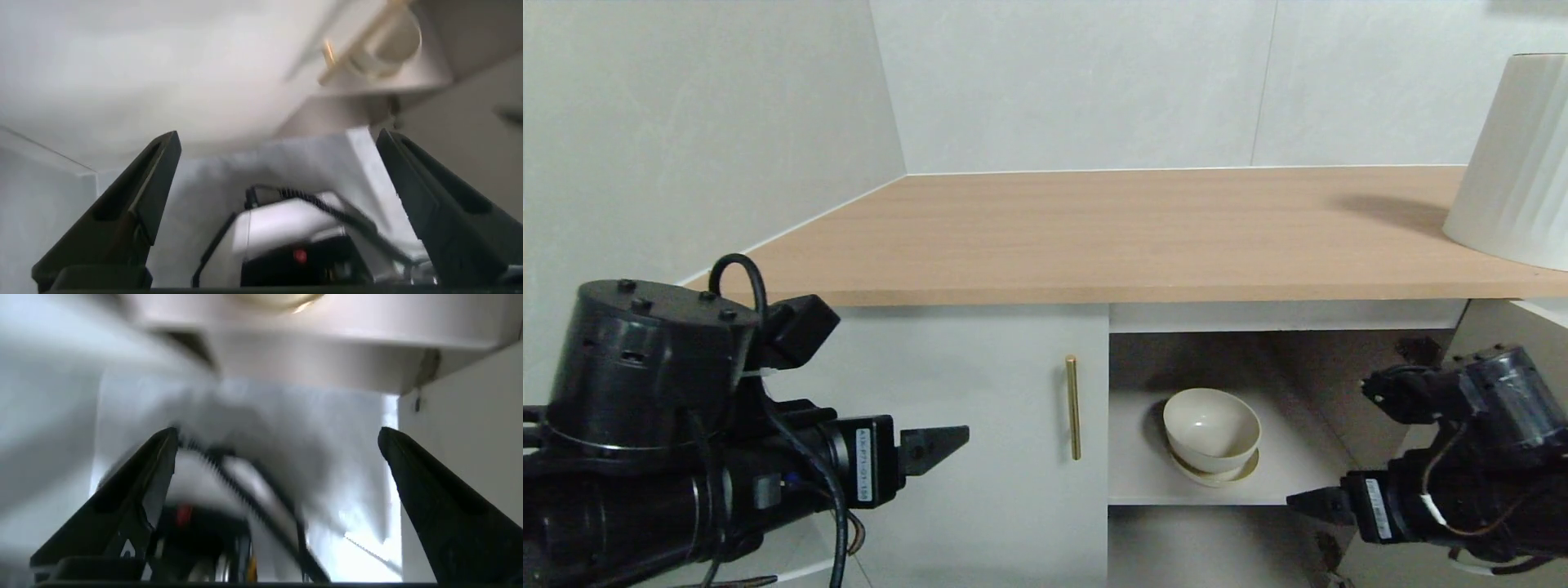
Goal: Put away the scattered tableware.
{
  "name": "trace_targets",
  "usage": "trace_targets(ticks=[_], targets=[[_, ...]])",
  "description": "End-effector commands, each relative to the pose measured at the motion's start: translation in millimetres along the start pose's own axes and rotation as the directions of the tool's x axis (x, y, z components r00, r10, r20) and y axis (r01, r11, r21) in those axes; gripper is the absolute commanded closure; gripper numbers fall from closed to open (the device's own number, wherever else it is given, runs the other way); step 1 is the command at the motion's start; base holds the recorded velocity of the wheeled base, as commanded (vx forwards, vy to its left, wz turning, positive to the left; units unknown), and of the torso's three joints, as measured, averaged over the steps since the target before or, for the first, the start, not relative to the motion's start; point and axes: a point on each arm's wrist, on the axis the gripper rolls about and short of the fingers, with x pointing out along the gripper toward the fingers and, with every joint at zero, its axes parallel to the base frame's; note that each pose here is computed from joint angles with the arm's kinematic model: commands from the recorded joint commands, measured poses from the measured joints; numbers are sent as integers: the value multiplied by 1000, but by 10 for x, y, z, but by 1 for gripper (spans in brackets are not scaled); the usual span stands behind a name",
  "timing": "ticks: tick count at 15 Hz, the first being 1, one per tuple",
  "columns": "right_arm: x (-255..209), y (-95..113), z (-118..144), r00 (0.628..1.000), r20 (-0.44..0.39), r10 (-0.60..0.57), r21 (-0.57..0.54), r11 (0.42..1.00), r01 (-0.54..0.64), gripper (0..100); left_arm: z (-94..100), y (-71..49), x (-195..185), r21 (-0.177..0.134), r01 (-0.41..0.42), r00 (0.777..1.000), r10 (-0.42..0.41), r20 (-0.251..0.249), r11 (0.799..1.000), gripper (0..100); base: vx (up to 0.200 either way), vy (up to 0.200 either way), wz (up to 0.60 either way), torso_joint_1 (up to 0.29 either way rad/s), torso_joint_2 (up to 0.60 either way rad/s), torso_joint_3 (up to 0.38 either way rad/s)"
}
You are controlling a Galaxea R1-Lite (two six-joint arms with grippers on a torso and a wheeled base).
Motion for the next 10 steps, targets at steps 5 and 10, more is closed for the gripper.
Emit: trace_targets(ticks=[5, 10], targets=[[-644, 98, -153, 987, 100, 124, -90, 989, -115, 0, 48, 150, -203, -38, 15, 998, -12, 66, 999, 0, 0, 0, 0, 0, 0, 0], [-527, 138, -90, 993, 68, 102, -87, 992, -96, 0, 20, 145, -72, -23, -2, 999, 3, 38, 1000, 0, -40, 0, 0, 0, 0, 1]])
